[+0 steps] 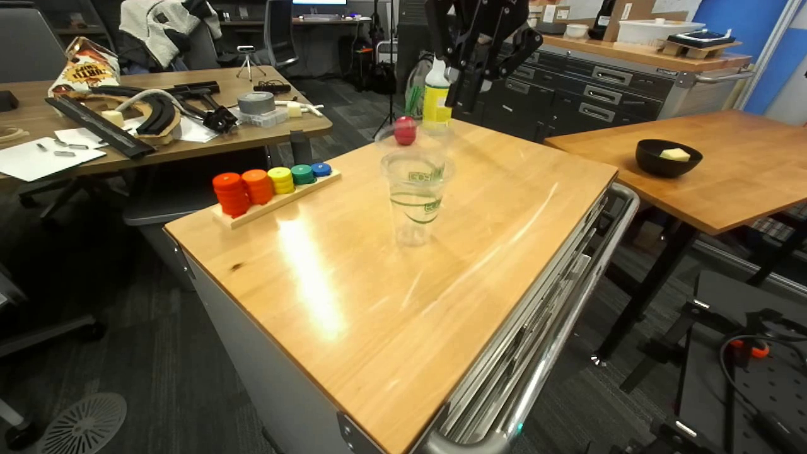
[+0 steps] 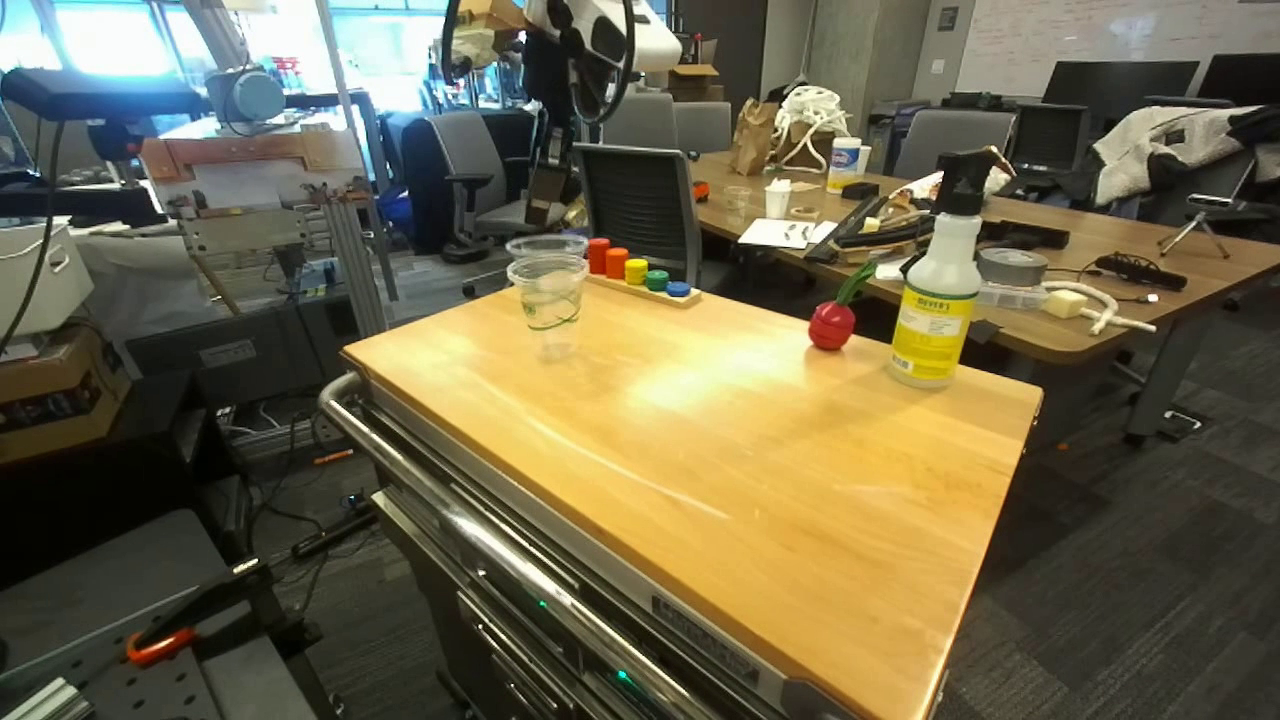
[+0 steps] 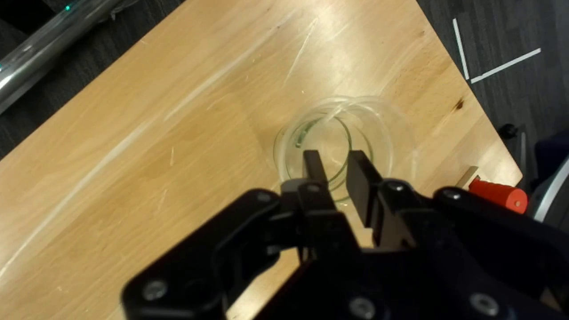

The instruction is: Put the cups one inside the other

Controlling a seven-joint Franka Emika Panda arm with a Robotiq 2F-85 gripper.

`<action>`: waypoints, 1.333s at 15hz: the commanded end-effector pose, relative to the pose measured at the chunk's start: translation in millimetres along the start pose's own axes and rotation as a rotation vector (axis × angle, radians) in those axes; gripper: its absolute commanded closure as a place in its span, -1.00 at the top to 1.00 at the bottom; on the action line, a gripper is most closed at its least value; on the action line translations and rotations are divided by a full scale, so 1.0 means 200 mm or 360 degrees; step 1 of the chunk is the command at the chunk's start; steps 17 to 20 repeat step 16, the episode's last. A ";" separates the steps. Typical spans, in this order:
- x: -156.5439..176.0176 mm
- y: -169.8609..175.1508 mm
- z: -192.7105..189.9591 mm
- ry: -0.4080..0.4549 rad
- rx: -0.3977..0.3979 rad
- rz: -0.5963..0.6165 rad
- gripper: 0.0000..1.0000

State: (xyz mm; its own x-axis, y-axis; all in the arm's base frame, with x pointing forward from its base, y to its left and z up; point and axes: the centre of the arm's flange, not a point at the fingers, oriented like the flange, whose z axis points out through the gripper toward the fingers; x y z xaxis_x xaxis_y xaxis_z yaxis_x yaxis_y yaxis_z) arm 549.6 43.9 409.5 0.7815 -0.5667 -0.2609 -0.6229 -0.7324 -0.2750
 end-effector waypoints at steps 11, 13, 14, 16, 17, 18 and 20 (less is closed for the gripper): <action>-0.11 0.08 -0.19 0.0145 -0.0353 -0.0121 1.00; -0.05 0.07 -0.10 0.0118 -0.0334 -0.0121 0.99; -0.07 0.08 -0.14 0.0131 -0.0362 -0.0123 1.00; -0.10 0.09 -0.19 0.0145 -0.0369 -0.0126 1.00; -0.10 0.09 -0.19 0.0145 -0.0369 -0.0126 1.00; -0.10 0.09 -0.19 0.0145 -0.0369 -0.0126 1.00; -0.10 0.09 -0.19 0.0145 -0.0369 -0.0126 1.00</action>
